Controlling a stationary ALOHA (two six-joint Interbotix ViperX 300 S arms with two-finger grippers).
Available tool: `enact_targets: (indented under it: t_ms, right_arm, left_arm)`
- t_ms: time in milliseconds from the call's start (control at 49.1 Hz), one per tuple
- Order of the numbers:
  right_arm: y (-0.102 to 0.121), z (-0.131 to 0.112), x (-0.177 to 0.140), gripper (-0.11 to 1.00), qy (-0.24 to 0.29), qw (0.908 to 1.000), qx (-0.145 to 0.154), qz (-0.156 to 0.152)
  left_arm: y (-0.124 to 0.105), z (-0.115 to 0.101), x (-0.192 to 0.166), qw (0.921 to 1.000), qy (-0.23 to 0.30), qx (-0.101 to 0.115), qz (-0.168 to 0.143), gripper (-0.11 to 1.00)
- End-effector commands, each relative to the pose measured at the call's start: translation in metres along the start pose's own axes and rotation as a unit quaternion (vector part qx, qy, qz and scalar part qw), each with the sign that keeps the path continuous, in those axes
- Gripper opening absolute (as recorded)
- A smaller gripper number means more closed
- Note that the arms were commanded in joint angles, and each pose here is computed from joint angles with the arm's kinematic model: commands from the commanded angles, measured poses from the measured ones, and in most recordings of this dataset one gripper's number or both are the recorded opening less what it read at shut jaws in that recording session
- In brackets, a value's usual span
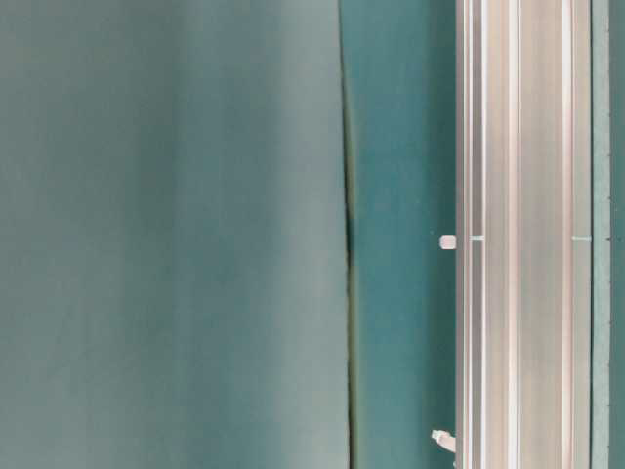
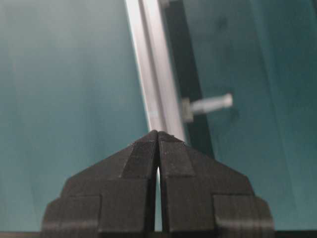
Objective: Lift the large metal rail with both hands.
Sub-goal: 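Move both grippers down over the two ends of the silver rail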
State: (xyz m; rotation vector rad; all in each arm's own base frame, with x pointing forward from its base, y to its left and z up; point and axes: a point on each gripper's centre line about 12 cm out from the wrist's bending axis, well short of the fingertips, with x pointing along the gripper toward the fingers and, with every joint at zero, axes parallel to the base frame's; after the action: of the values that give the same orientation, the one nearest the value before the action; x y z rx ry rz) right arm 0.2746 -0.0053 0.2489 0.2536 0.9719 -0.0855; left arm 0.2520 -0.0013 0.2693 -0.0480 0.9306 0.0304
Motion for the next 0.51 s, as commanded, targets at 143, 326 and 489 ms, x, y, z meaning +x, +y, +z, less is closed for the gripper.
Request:
enact_targets:
  t_ms: [143,326,489]
  right_arm:
    - [0.005,0.004,0.015,0.0,0.108,0.994,-0.009,-0.016]
    - [0.002,-0.005,0.027,0.0,0.155,0.9875,-0.009,-0.025]
    - [0.0,-0.01,0.032,0.0,0.165,0.9858,-0.011,-0.03]
  left_arm:
    - [0.003,0.006,0.013,0.9982,0.059,0.0,0.009,-0.02]
    - [0.004,0.002,0.025,0.9966,0.082,0.004,0.011,-0.02]
    - [0.004,0.0,0.027,0.9969,0.078,0.004,0.011,-0.02]
